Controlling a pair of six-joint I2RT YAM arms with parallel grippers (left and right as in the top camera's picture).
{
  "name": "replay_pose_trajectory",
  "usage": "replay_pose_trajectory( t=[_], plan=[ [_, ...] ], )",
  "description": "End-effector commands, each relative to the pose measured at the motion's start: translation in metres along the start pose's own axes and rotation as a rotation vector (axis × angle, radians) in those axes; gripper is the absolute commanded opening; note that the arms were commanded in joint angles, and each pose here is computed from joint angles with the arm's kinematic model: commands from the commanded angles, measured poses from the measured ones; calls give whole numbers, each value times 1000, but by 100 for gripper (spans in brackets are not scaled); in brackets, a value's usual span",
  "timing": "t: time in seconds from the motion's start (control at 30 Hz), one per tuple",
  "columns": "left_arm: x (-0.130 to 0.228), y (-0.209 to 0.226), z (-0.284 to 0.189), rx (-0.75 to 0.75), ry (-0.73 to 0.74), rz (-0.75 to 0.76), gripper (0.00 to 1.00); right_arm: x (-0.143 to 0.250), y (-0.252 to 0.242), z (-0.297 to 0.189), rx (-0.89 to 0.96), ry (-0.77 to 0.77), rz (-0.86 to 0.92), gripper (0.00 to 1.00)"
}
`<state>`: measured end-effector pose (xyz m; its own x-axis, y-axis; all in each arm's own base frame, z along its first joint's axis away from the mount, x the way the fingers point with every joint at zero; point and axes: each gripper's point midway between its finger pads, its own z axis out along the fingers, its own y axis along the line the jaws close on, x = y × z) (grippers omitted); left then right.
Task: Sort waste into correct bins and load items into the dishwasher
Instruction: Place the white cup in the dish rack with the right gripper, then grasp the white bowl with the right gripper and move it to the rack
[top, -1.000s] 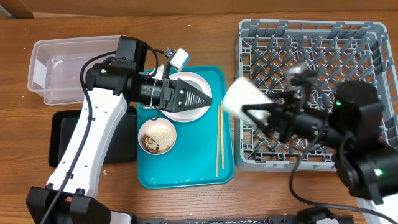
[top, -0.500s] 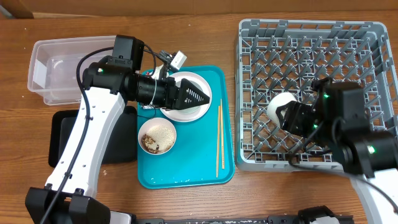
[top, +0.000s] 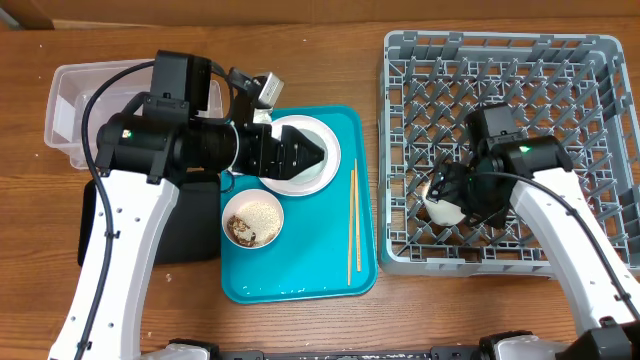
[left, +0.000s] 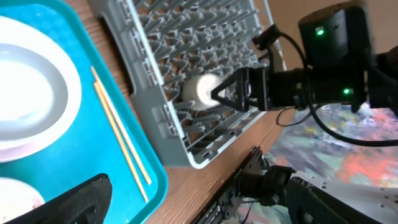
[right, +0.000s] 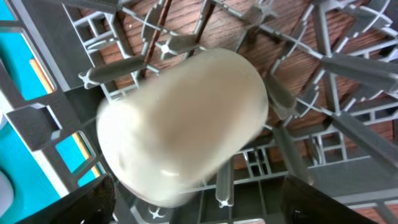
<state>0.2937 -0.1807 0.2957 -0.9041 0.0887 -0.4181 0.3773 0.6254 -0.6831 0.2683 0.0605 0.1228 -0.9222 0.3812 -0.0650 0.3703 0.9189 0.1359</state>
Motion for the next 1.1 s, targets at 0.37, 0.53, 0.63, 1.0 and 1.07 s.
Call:
replay_pose_trajectory(
  t=[0.37,0.53,0.63,1.0,1.07],
  plan=[
    [-11,21,-76,-430,-169,-105,82,26,163,-119,-594,-311,-545,87],
    [-13,19,-146,-681,-404,-159,87,34,205,-94,-553,-347,-578,83],
    [-5,12,-173,-736,-494,-151,97,26,221,-64,-502,-341,-524,81],
    [27,-4,-202,-772,-555,-134,100,-30,252,60,-441,-287,-345,69],
    [32,-2,-200,-778,-533,-144,100,-31,253,79,-433,-263,-324,68]
  ],
)
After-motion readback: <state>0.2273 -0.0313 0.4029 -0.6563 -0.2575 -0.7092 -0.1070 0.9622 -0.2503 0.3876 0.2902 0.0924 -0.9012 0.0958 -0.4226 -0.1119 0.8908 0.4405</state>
